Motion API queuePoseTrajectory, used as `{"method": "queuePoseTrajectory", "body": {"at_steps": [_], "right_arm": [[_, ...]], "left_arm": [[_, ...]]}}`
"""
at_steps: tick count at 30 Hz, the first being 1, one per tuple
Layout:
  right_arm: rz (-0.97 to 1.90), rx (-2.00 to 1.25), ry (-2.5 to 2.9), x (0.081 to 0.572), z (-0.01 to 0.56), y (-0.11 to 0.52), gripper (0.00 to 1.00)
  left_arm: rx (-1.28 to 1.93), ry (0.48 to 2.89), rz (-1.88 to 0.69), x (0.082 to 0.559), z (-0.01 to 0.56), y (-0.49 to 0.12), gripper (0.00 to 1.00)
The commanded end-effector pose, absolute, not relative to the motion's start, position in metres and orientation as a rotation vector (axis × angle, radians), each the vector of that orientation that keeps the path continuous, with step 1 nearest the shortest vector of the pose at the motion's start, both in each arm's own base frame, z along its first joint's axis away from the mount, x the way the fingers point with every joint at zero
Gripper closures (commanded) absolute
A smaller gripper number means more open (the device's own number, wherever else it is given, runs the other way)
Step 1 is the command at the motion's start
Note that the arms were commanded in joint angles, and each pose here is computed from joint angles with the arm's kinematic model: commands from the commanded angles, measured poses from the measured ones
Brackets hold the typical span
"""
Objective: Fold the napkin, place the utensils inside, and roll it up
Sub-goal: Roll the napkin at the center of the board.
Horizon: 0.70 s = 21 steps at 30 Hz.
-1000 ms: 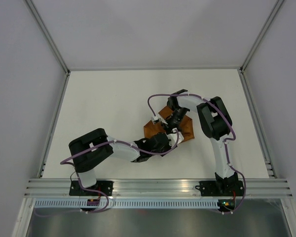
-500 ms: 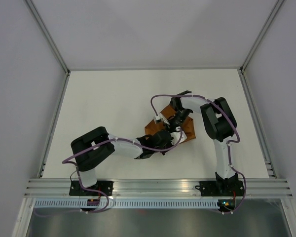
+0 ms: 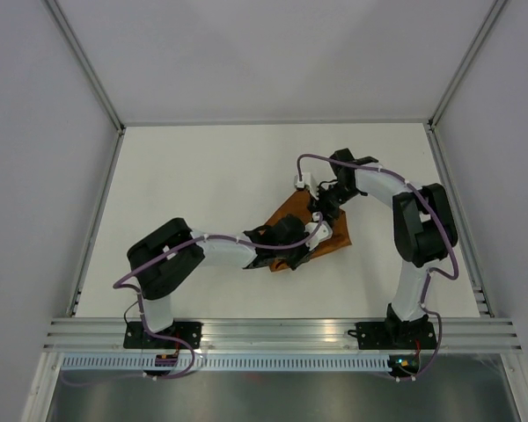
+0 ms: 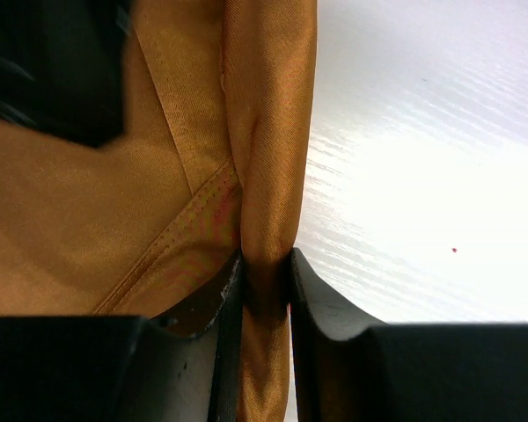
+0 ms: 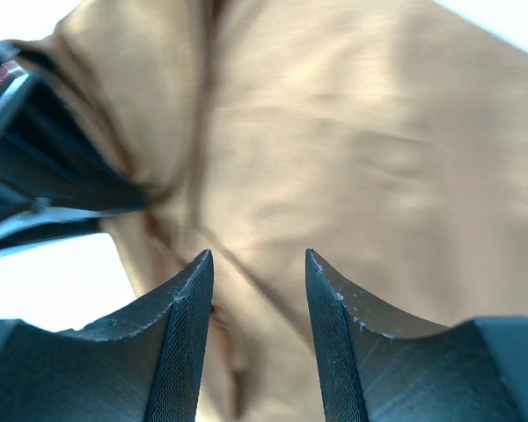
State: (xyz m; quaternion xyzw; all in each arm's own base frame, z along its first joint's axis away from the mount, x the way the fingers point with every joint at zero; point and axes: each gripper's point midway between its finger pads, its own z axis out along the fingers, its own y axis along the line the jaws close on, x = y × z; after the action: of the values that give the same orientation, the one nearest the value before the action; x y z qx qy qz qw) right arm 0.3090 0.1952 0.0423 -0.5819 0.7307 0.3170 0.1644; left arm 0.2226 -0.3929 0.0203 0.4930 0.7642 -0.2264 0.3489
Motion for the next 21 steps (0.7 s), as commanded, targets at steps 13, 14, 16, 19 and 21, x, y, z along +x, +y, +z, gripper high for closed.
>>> {"method": "queuePoseTrajectory", "body": {"at_steps": [13, 14, 16, 19, 21], "right_arm": [[0.582, -1.244, 1.980, 0.355, 0.097, 0.126, 0.46], [0.566, -1.253, 1.966, 0.353, 0.101, 0.122, 0.46], [0.557, -1.251, 1.959, 0.344, 0.101, 0.120, 0.47], [0.530, -1.250, 1.932, 0.334, 0.103, 0.117, 0.46], [0.544, -1.277, 1.919, 0.320, 0.098, 0.117, 0.46]], "left_arm": [[1.213, 2.470, -0.919, 0.193, -0.013, -0.374, 0.98], [1.206, 2.488, -0.960, 0.194, -0.012, -0.374, 0.98], [1.183, 2.538, -0.980, 0.194, -0.012, -0.373, 0.98], [1.140, 2.607, -0.986, 0.197, -0.016, -0.368, 0.98], [1.111, 2.654, -1.046, 0.194, -0.018, -0.366, 0.98]]}}
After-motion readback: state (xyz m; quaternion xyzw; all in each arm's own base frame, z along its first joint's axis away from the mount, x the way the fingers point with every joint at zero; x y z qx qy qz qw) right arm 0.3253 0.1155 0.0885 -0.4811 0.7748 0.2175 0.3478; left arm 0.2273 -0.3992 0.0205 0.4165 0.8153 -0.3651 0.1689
